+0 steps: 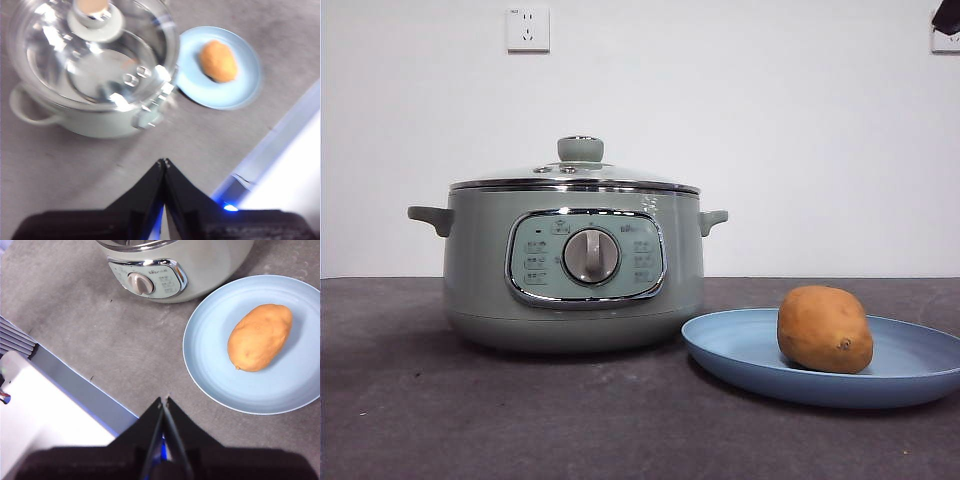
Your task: Take the potato out from the steamer,put the potato on the plate,close the lid
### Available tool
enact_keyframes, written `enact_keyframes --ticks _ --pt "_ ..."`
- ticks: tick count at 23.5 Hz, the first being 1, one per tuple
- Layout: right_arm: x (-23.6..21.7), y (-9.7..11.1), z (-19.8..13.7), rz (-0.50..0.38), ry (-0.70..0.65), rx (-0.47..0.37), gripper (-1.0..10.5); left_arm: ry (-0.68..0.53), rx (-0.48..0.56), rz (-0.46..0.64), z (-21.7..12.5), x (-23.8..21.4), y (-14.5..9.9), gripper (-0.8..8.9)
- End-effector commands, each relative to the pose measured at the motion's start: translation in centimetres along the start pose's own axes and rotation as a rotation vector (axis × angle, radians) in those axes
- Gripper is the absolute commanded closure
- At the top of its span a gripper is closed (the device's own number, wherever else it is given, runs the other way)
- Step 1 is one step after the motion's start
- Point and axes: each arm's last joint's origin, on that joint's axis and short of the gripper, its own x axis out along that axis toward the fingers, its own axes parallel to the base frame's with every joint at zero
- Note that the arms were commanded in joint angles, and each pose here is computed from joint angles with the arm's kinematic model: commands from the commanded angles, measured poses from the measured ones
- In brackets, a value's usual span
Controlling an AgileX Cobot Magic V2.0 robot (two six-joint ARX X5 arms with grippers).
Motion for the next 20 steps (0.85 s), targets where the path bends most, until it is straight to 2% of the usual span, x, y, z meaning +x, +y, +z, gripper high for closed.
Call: enact_keyframes --ticks 1,3,4,8,11,13,16,20 --pt "0.0 0.0 0.0 -0.001 -0.003 0.003 9.5 -0.038 0.022 0.031 0.4 0.0 0.1 8.17" --pt "0.0 0.0 0.0 -0.001 -0.003 0.003 9.5 -0.050 0.039 0.048 0.5 -0.1 0.2 8.17" --pt "0.0 0.0 0.0 -0.001 -0.003 0.003 9.5 -0.087 0.043 0.095 0.7 -0.3 0.4 8.17" --pt "0.0 0.0 0.0 -0.001 -0.003 0.003 9.5 -0.495 0.057 0.266 1.7 -3.4 1.9 8.17" --pt "0.0 0.0 0.0 -0.002 -0.003 0.003 9.5 -0.786 0.081 0.438 -0.8 -3.7 3.1 8.17" --pt "0.0 0.0 0.0 -0.001 -0.003 0.003 9.5 -0.906 0.096 0.539 -3.8 -2.6 3.7 8.17" --pt "0.0 0.0 0.0 -0.002 -0.003 0.003 9.5 -0.949 0.079 0.643 -7.9 -0.5 4.1 8.17" --pt "0.0 0.0 0.0 -0.002 -0.003 0.003 9.5 -0.893 0.007 0.739 -12.3 2.5 4.4 8.17"
